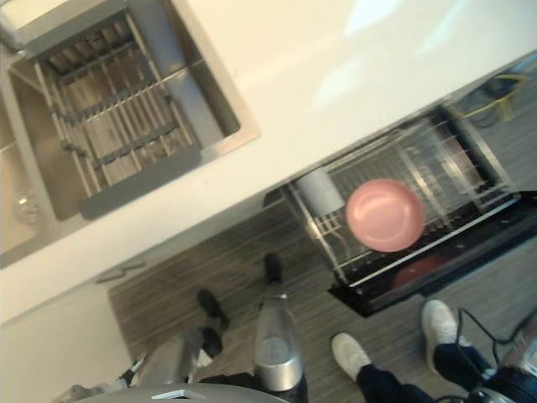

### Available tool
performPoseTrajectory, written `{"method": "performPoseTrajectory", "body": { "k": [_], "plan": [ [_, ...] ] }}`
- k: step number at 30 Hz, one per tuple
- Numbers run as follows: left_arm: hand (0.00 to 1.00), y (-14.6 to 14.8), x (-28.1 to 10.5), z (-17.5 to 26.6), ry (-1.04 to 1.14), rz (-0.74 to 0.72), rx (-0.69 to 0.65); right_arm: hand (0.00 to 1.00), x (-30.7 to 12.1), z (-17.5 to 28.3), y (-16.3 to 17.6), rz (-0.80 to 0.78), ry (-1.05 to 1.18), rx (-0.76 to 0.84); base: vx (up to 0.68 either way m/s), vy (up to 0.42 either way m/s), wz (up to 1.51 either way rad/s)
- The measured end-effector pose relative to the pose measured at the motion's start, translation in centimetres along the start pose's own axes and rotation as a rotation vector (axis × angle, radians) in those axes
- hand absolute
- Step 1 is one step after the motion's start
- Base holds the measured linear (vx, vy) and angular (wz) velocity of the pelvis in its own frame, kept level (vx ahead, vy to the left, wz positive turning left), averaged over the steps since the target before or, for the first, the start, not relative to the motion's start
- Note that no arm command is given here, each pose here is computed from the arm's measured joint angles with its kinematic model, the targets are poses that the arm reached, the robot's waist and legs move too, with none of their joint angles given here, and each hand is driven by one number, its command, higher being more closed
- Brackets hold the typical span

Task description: Walk over to the sink, pick up the cup, carry it to the dishwasher, place the cup inside the dishwasher, then close the dishwasher door

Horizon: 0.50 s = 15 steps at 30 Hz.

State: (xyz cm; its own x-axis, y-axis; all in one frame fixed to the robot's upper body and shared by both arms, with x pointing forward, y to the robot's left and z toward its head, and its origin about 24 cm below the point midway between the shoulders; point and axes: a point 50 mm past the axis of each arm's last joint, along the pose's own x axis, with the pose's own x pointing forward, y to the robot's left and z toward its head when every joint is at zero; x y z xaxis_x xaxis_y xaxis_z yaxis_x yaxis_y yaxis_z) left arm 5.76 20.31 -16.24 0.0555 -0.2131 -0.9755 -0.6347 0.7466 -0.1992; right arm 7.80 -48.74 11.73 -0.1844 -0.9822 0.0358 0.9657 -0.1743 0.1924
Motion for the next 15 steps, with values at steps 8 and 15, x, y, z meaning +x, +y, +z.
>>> {"method": "performPoseTrajectory", "body": {
  "k": [8, 15],
  "plan": [
    [0.0, 3.5, 0.0, -3.3, 0.102, 0.067, -0.172, 0.0, -1.0, -8.1, -6.6, -0.079, 0.397, 0.528, 0.01, -0.004, -0.01],
    [0.0, 0.6, 1.0, -4.1, 0.088, -0.035, -0.26, 0.0, -11.5, -17.3, -6.2, 0.132, 0.72, 0.517, -0.02, 0.0, 0.5]
  ]
}}
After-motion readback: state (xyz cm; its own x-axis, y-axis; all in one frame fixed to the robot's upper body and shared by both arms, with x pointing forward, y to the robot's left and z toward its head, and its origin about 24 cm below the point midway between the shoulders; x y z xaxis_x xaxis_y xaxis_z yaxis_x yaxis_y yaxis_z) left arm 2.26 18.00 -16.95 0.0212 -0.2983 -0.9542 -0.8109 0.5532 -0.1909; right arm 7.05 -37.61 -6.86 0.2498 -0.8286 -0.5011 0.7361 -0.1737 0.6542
